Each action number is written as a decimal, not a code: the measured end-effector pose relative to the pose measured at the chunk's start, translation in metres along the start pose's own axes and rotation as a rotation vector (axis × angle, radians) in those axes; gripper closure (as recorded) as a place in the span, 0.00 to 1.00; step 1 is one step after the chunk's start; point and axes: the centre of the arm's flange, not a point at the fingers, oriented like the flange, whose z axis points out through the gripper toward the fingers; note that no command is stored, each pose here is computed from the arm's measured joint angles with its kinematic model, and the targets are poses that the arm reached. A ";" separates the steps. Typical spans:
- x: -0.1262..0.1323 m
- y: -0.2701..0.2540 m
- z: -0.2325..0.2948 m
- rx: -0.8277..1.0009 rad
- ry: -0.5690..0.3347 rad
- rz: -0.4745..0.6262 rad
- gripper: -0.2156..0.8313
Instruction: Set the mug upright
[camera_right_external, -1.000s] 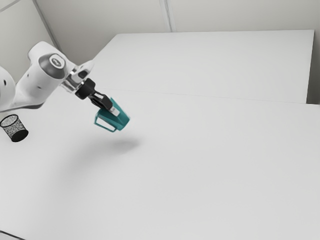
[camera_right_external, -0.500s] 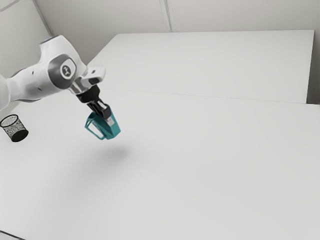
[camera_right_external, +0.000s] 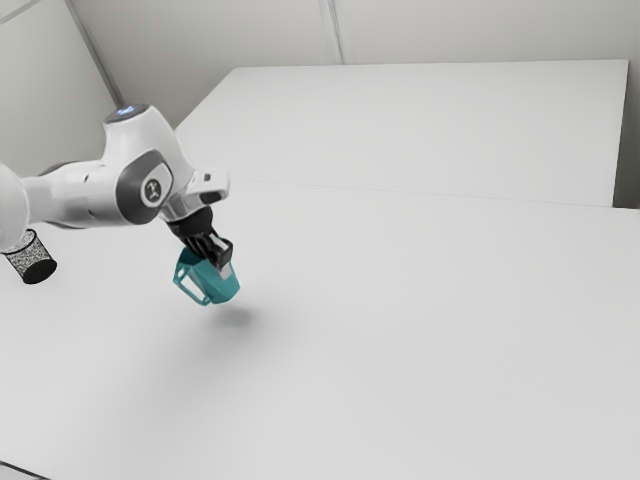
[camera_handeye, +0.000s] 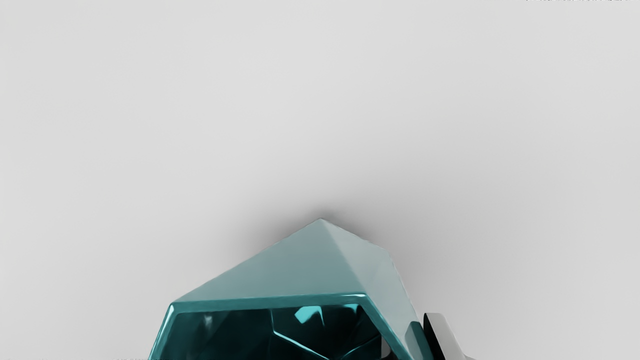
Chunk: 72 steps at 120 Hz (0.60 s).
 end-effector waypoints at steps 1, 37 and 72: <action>0.000 0.000 0.000 0.003 0.001 -0.001 0.95; -0.001 0.018 0.018 0.072 0.019 -0.043 0.95; -0.004 0.031 0.033 0.114 0.010 -0.095 0.95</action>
